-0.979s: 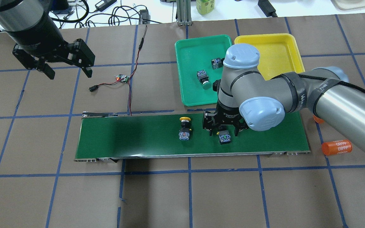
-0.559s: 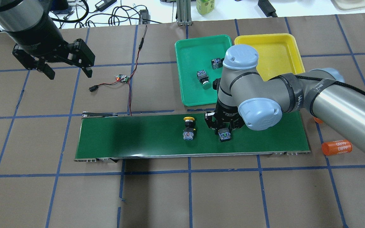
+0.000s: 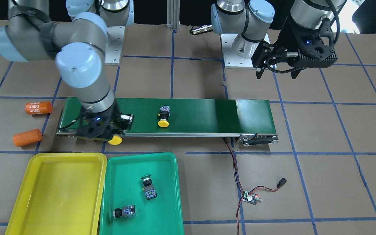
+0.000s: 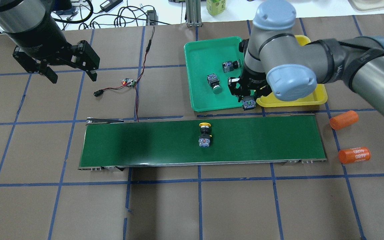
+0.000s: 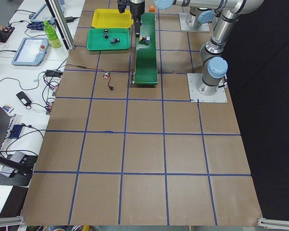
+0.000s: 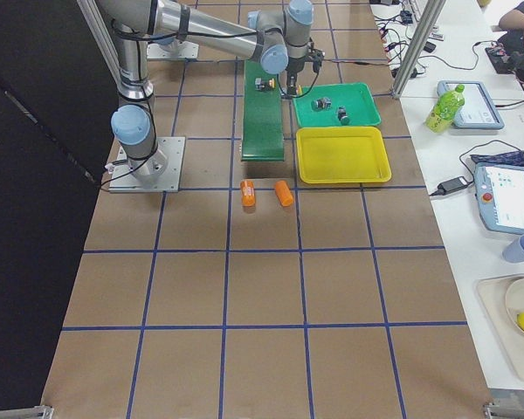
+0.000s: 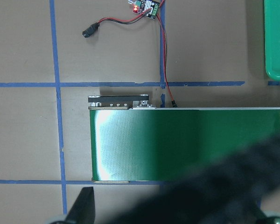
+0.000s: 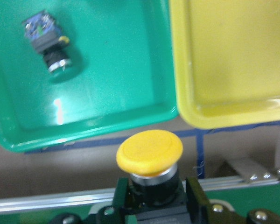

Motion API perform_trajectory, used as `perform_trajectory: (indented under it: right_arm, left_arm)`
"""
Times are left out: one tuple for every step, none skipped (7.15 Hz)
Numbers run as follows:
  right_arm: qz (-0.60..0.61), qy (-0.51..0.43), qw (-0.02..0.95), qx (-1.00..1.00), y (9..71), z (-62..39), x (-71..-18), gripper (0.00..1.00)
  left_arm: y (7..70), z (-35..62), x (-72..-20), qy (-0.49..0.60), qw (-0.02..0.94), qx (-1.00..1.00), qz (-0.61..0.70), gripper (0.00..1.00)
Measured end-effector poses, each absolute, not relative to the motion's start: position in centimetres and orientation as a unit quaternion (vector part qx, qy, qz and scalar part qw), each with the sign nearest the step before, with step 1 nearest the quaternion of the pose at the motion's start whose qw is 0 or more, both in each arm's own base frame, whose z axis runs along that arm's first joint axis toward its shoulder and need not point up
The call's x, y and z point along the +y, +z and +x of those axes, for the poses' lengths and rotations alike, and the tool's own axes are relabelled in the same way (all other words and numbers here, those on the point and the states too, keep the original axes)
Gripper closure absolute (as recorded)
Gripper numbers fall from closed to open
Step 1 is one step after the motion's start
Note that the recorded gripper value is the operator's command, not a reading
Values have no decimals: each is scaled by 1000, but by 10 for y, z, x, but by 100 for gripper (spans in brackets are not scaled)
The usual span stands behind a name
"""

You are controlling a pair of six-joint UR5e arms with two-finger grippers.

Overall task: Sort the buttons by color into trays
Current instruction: 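Drop the yellow button into the yellow tray with the right gripper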

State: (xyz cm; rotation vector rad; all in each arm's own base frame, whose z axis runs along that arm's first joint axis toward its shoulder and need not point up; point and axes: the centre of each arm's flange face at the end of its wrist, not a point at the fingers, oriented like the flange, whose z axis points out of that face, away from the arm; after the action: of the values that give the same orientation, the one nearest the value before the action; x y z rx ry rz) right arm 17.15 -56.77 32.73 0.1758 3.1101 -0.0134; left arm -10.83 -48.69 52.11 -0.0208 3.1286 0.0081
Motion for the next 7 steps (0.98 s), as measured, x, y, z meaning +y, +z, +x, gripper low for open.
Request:
perform_trajectory:
  right_arm:
    - [68,-15,12,998,317,125,-603,100]
    - [73,-26,11,997,293,90,-634,91]
    - [78,-37,10,996,265,74,-656,2]
    - [80,-43,11,996,240,69,-669,0]
    - [80,-45,15,996,230,67,-674,0]
    - [77,-48,16,996,233,66,-674,0]
    - [74,-47,17,996,254,70,-667,0]
  left_arm:
    - [521,-108,-487,3,7,1000,-7,0]
    - [521,-108,-487,3,7,1000,-7,0]
    - [522,-109,-487,2,7,1000,-7,0]
    - [523,-109,-487,1,5,1000,-7,0]
    - [523,-109,-486,2,4,1000,-7,0]
    - [523,-109,-486,2,6,1000,-5,0]
    - [522,-109,-486,2,7,1000,-4,0]
